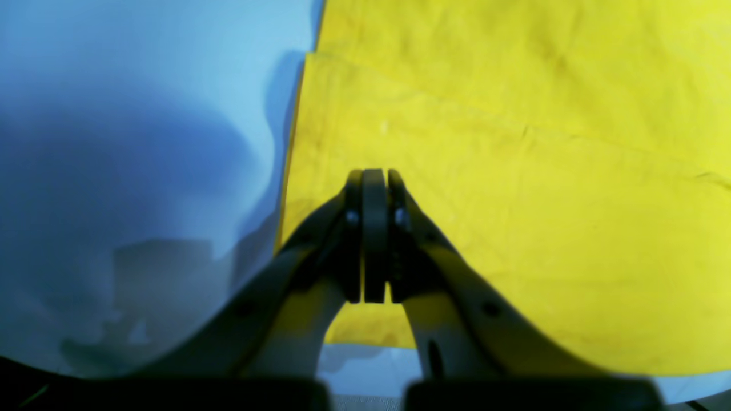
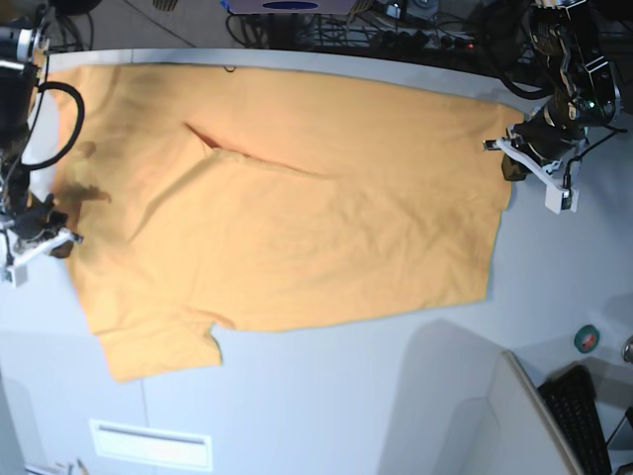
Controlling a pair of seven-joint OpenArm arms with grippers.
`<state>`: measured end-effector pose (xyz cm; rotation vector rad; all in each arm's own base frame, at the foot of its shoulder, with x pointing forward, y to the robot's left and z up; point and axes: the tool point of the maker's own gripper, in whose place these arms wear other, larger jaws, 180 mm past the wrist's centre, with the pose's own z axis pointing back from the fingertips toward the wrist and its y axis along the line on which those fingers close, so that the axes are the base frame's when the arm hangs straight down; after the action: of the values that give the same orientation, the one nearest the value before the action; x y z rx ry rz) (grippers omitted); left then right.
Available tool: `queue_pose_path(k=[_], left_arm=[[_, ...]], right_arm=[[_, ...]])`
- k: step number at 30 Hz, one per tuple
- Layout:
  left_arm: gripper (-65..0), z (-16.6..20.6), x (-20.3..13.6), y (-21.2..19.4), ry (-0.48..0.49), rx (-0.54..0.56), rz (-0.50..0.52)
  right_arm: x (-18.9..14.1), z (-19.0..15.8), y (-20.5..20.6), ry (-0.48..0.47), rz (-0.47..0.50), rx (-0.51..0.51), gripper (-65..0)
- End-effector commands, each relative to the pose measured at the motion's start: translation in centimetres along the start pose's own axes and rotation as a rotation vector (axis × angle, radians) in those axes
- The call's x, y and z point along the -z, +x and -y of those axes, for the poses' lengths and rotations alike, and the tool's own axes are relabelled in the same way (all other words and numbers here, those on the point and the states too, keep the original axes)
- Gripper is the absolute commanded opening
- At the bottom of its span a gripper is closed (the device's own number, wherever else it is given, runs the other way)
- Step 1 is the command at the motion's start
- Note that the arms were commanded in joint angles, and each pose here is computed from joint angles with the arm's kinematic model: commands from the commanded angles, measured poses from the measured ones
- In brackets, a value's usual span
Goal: Layout the t-shirt on the table in an organized manner, then fold the t-shirt properly
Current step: 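Lower both grippers to the shirt sides and pinch the fabric, then move the left gripper along the shirt side and grasp the hem corner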
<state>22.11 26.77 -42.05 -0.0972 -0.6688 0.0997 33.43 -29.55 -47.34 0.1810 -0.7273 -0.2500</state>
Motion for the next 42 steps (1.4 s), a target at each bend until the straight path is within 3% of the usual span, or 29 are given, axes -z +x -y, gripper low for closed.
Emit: queue_pose_path(k=[1,4,11,22,27,28,31,33,37,42], left_arm=[[-65.0,-0.3,-0.4,1.3,0.003,0.010,0.039],[-65.0,-0.3,-0.3,1.2,0.003,0.010,0.037],[-65.0,-0.3,-0.3,1.3,0.003,0.010,0.039],[-65.0,-0.2,-0.3,1.4,0.001,0.011,0.041],[-65.0,-0.2,-0.3,1.4,0.001,0.011,0.041],[-65.0,-0.2,-0.3,1.4,0.001,0.011,0.041],[-65.0,-0.2,-0.3,1.4,0.001,0.011,0.041],[-65.0,-0.2,-0.3,1.4,0.001,0.011,0.041],[-65.0,-0.2,-0.3,1.3,0.002,0.010,0.038],[-65.0,-0.4,-0.1,0.8,0.003,0.002,0.026]], right_arm=[[-0.9,-0.4,2.9,0.016,0.078,-0.005,-65.0],[-2.6,-0.8,2.3,0.014,0.053,0.010,-65.0],[-6.1,-3.4,-0.7,0.030,-0.001,-0.058,-65.0],[-8.2,-6.0,-6.4,0.062,-0.096,-0.047,-65.0],[-8.8,-7.6,-6.9,0.082,-0.101,-0.046,-65.0],[-8.8,-7.8,-6.5,0.085,-0.090,-0.048,-62.0],[-8.4,-8.0,-4.2,0.088,-0.031,-0.044,-42.6],[-8.2,-7.7,-2.0,0.081,0.038,-0.028,-36.9],[-6.7,-6.6,2.0,0.072,0.098,-0.016,-36.5],[-2.6,-4.2,2.7,0.069,0.012,0.085,-36.2]])
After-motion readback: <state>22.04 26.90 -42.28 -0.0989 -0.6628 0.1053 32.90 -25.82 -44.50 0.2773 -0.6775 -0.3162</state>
